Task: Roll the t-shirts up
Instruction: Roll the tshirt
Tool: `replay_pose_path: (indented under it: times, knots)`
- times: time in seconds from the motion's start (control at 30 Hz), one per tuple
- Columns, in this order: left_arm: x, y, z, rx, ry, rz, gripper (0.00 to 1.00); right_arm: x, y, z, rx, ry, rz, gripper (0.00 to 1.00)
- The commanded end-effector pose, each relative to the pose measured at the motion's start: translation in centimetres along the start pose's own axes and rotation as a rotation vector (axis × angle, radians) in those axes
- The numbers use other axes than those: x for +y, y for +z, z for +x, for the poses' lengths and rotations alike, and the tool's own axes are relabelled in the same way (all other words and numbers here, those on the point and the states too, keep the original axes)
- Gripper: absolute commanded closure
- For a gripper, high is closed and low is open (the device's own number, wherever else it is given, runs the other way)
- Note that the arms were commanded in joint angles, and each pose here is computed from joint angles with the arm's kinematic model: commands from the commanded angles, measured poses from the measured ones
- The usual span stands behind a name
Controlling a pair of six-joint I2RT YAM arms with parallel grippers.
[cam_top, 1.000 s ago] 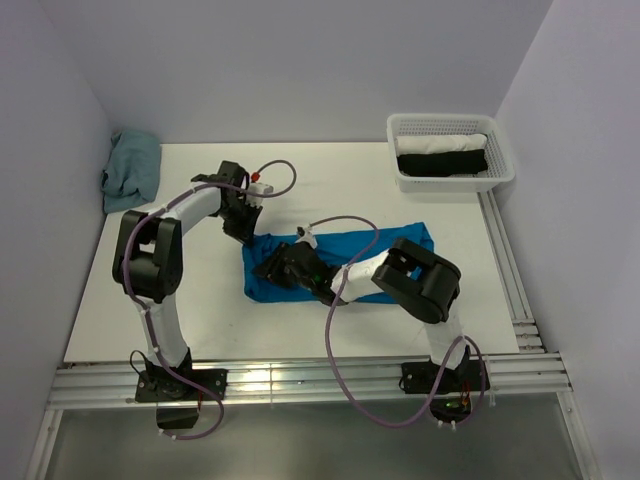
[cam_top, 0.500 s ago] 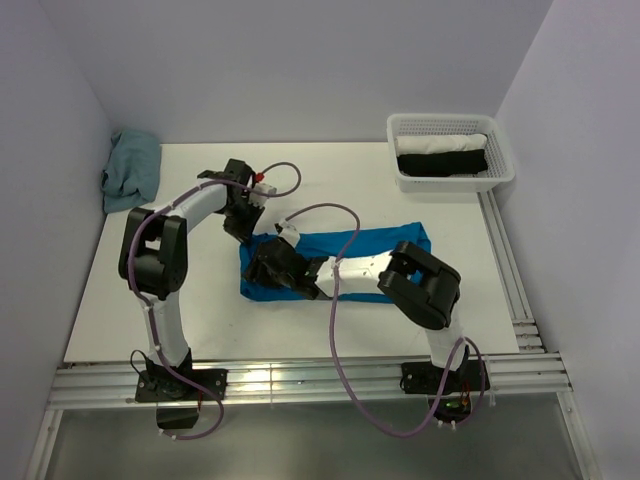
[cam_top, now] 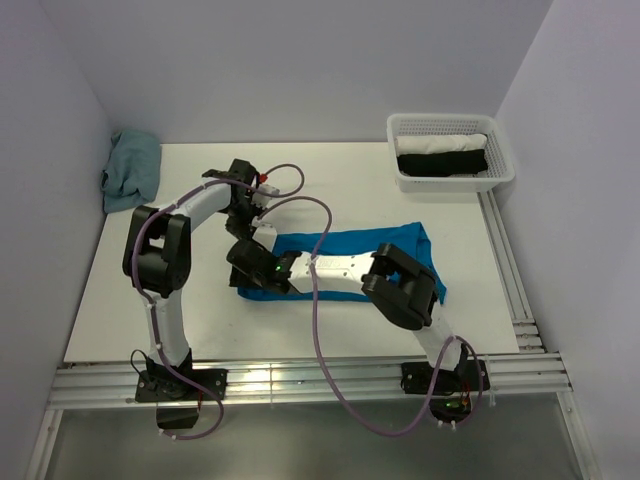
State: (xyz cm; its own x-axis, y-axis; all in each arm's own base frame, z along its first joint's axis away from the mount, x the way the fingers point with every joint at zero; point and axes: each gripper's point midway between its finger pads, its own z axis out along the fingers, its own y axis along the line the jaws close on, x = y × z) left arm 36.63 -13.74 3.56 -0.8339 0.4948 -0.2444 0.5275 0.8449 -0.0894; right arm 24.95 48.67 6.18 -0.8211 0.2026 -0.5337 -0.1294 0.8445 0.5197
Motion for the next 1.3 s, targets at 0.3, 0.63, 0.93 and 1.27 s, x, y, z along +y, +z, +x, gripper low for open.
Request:
replay_pose_path:
  times: [0.3,0.63,0.93,1.27]
  knots:
    - [-0.2,-0.8,-1.1,-0.017,0.017,-0.015,1.0,-1.8,-0.4,-0.3,-0.046,-0.151,0.233,0.43]
    - [-0.5,-0.5,-1.1,-0.009,0.02,-0.014,1.0,-1.8,0.7,1.3,-0.004,-0.149,0.217,0.49]
    - [-0.7,-0.4,-1.2,-0.007,0.025,-0.013,1.0,-2.8,0.6,2.0,0.002,-0.101,0.191,0.69]
    - [-1.2,-1.7,-3.2,-0.063,0.037,0.022,0.82,-3.8,-1.2,1.9,-0.025,0.254,-0.131,0.98]
